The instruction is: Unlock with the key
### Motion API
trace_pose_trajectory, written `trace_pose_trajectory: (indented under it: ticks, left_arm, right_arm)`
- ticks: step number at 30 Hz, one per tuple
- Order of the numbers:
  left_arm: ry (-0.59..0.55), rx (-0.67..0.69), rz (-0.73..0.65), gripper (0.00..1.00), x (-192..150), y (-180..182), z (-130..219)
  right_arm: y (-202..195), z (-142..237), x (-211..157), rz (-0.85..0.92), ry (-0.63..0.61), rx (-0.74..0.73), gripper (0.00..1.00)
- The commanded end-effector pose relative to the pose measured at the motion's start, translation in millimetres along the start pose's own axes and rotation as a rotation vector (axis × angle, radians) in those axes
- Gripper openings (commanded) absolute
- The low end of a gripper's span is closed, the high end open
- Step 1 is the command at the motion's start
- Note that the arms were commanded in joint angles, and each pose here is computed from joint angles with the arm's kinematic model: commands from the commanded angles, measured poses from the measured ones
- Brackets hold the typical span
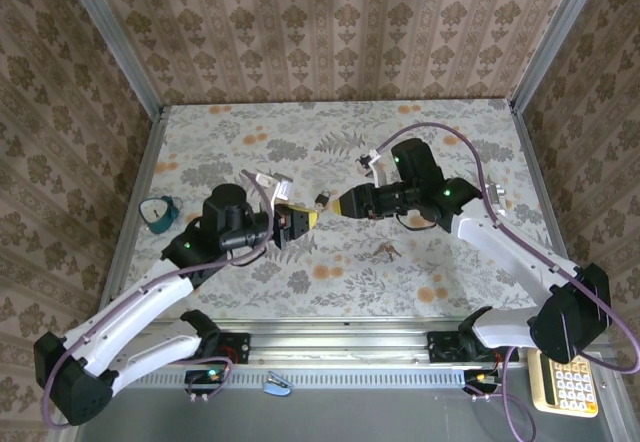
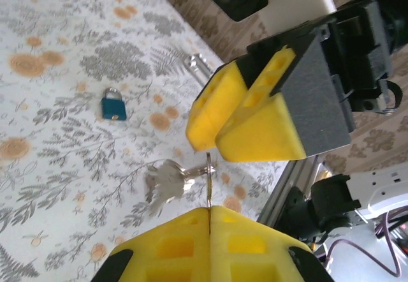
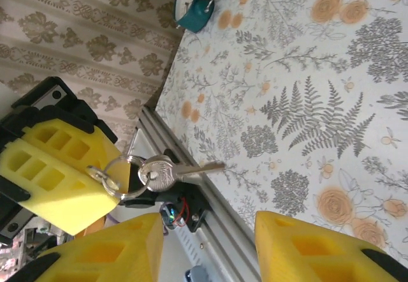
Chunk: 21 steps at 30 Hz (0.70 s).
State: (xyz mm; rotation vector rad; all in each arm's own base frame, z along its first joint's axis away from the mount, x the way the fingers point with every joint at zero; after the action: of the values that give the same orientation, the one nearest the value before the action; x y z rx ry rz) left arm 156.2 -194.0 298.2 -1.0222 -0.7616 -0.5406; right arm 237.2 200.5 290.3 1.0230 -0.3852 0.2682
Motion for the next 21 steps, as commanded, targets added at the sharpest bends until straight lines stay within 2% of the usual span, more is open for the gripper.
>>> trace_pose_trajectory:
  ticks: [1, 6, 13, 18, 21]
  left_arm:
    - [0.086, -0.011, -0.017, 0.00, 0, -2, 0]
    - [0.139, -0.071, -0.014, 0.00, 5, -4, -8]
    - [0.165, -0.197, -0.010, 0.00, 12, -13, -14]
    - [0.146, -0.227, -0.010, 0.00, 14, -15, -14]
    - [0.140, -0.230, -0.007, 0.00, 14, -15, -13]
  right_arm:
    - [15, 9, 5, 0.071, -0.083, 0.096, 0.41]
    - [23, 15, 2, 0.125, -0.121, 0.186, 0.46]
    - [24, 11, -3, 0.148, -0.101, 0.252, 0.39]
    - [24, 9, -6, 0.159, -0.081, 0.263, 0.43]
    - [25, 8, -8, 0.168, -0.060, 0.275, 0.41]
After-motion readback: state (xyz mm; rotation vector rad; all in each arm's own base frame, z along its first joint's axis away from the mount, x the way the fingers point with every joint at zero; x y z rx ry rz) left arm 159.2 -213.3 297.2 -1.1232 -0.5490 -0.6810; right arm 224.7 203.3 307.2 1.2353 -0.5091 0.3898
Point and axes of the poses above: each hand's point on the last joint's axis, 136 mm out from that joint toward the fingers, its own z axis back along the fingers, its own y axis along the line the jaws close on, x = y × z, the point moved 9 cm from there along z, back along the fingers, and after that the axes turned 1 degree about -z, right-handed, at the moved point
